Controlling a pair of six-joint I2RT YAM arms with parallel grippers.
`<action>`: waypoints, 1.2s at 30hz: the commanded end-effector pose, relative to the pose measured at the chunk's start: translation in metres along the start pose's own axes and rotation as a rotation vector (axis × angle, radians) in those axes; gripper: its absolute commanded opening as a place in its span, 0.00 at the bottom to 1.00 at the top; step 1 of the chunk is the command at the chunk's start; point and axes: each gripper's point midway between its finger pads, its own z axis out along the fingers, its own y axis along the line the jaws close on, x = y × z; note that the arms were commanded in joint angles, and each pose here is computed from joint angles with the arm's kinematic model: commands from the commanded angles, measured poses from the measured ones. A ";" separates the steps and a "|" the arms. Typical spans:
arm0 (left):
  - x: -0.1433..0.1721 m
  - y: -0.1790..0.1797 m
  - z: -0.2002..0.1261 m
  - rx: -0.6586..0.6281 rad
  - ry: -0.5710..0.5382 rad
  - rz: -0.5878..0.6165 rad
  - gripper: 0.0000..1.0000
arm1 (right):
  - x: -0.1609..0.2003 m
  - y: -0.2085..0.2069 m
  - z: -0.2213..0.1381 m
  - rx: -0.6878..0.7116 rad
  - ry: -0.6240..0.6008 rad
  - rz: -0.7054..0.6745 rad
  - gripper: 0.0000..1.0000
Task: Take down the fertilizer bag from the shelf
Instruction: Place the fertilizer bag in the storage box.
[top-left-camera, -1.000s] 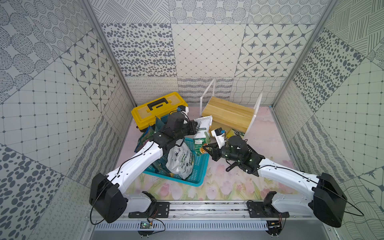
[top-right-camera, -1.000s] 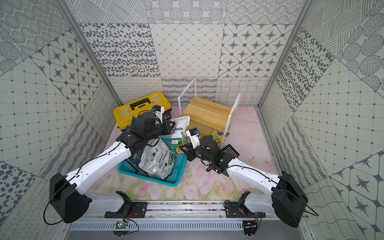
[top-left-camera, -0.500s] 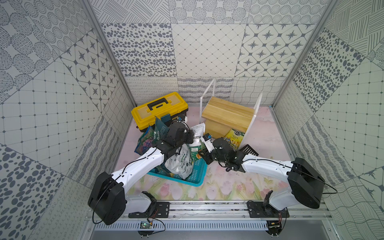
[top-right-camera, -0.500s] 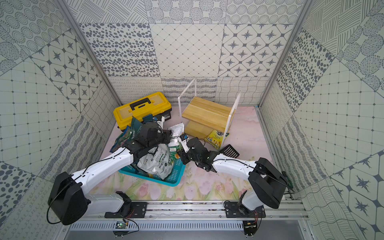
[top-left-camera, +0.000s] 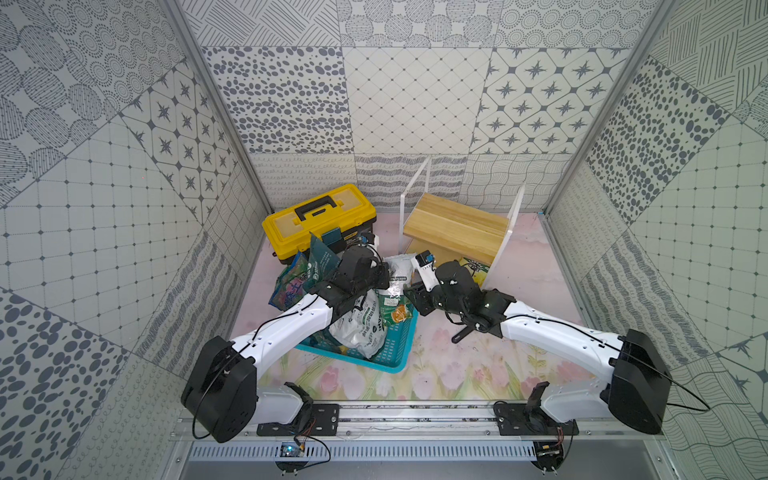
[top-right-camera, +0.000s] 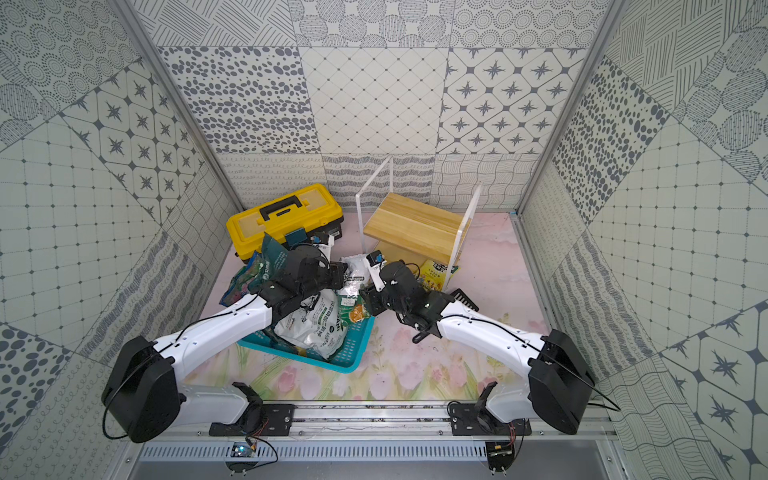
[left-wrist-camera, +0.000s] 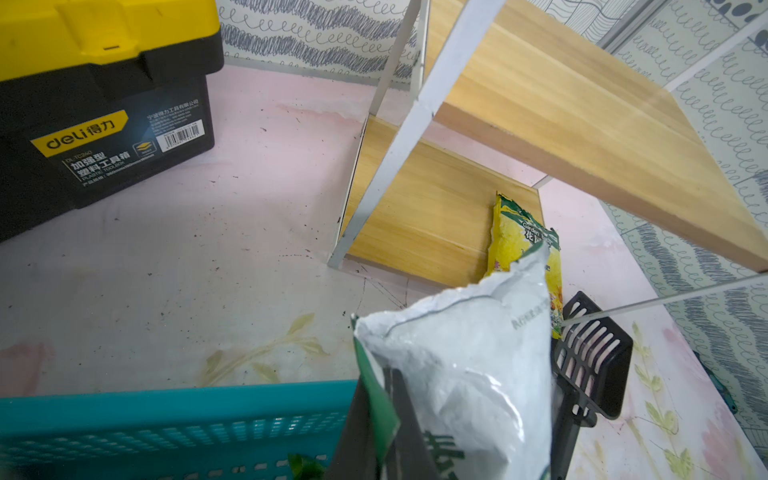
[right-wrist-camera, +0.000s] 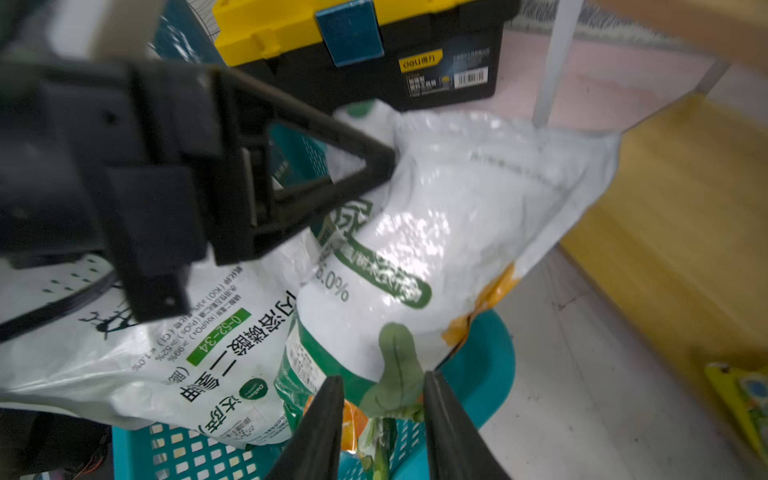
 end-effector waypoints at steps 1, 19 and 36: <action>-0.021 -0.021 -0.008 0.091 -0.075 0.042 0.04 | 0.002 0.012 -0.012 -0.042 0.101 0.015 0.29; -0.039 -0.016 -0.006 0.044 -0.145 0.065 0.04 | 0.075 0.012 0.050 0.029 0.416 0.021 0.28; -0.026 -0.017 -0.031 0.121 -0.181 -0.117 0.08 | 0.104 -0.029 0.108 0.249 0.620 0.009 0.35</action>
